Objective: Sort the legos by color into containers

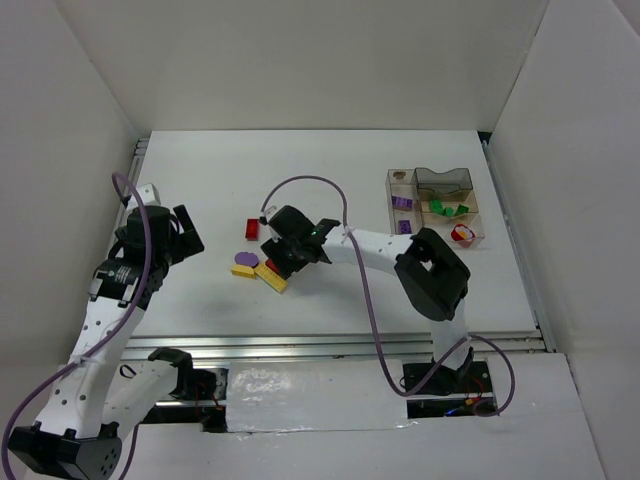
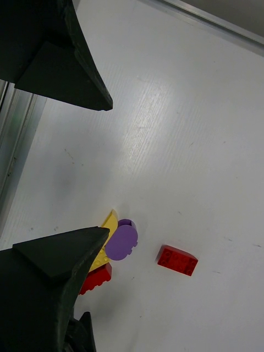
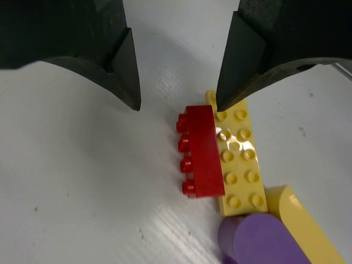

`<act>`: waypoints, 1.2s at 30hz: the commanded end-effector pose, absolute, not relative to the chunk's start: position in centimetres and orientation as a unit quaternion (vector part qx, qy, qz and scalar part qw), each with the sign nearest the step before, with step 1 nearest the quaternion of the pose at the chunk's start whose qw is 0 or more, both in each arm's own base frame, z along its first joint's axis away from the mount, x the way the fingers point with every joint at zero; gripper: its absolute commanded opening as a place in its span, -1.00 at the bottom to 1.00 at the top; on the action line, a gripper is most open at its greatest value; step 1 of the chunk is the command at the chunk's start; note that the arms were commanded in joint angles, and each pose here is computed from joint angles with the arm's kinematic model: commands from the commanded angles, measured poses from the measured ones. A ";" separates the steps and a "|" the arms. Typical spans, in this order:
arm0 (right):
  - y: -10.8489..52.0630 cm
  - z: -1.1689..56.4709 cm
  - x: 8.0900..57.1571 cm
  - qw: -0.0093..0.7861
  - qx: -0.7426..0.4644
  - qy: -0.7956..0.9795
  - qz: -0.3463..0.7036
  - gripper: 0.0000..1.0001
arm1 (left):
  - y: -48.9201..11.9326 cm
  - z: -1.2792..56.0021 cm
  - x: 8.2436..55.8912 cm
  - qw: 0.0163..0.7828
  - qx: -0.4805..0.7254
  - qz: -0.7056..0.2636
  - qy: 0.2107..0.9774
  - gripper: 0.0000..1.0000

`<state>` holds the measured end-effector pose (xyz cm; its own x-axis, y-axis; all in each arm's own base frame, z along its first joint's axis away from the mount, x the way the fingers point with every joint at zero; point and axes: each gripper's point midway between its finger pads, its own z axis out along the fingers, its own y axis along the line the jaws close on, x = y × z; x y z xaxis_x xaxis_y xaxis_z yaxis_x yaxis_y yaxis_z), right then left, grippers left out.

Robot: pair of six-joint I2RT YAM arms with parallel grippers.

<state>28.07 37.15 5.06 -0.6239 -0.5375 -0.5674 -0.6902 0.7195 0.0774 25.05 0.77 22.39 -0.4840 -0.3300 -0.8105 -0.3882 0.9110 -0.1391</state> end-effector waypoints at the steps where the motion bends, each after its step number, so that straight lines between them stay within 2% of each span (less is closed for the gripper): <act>1: 39.7 8.4 30.7 0.316 -0.352 0.865 0.165 0.26 | 0.6 23.5 25.4 0.481 -0.206 0.020 0.852 0.99; 7: 40.3 6.9 30.7 0.300 -0.361 0.867 0.168 0.18 | 0.3 23.5 25.6 0.480 -0.199 0.014 0.854 0.99; 13: 41.2 5.8 29.9 0.279 -0.366 0.867 0.193 0.25 | 0.2 23.3 25.6 0.478 -0.196 0.012 0.856 0.99; 16: 41.2 5.3 30.3 0.278 -0.364 0.870 0.186 0.19 | 0.2 23.3 25.6 0.477 -0.195 0.012 0.857 0.99; 17: 41.2 5.2 30.2 0.277 -0.364 0.870 0.183 0.02 | 0.2 23.3 25.6 0.477 -0.195 0.012 0.857 0.99; 19: 41.1 4.9 30.6 0.277 -0.361 0.872 0.180 -0.12 | 0.2 23.3 25.6 0.478 -0.195 0.011 0.856 0.99; 20: 41.1 4.8 30.6 0.276 -0.362 0.872 0.181 -0.26 | 0.2 23.3 25.6 0.477 -0.195 0.012 0.857 0.99; 27: 40.6 5.4 30.3 0.274 -0.361 0.871 0.191 -0.45 | 0.1 23.3 25.6 0.478 -0.194 0.010 0.857 0.99; 29: 40.3 5.8 30.3 0.272 -0.355 0.871 0.204 -0.57 | 0.1 23.3 25.7 0.479 -0.194 0.009 0.856 0.99; 30: 39.9 6.1 30.6 0.277 -0.349 0.872 0.205 -0.86 | 0.1 23.3 25.6 0.478 -0.194 0.010 0.857 0.99; 31: 39.7 6.2 30.8 0.281 -0.341 0.874 0.204 -1.00 | 0.1 23.3 25.6 0.479 -0.194 0.009 0.856 0.99; 36: 35.4 7.6 33.7 0.300 -0.275 0.893 0.195 -1.00 | 0.1 23.3 25.6 0.478 -0.195 0.011 0.857 0.99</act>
<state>30.96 37.80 4.26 -0.6526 -0.4858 -0.5815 -0.6779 0.7171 0.1618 25.10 0.03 22.27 -0.4997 -0.3314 -0.8003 -0.3564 0.9208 -0.1587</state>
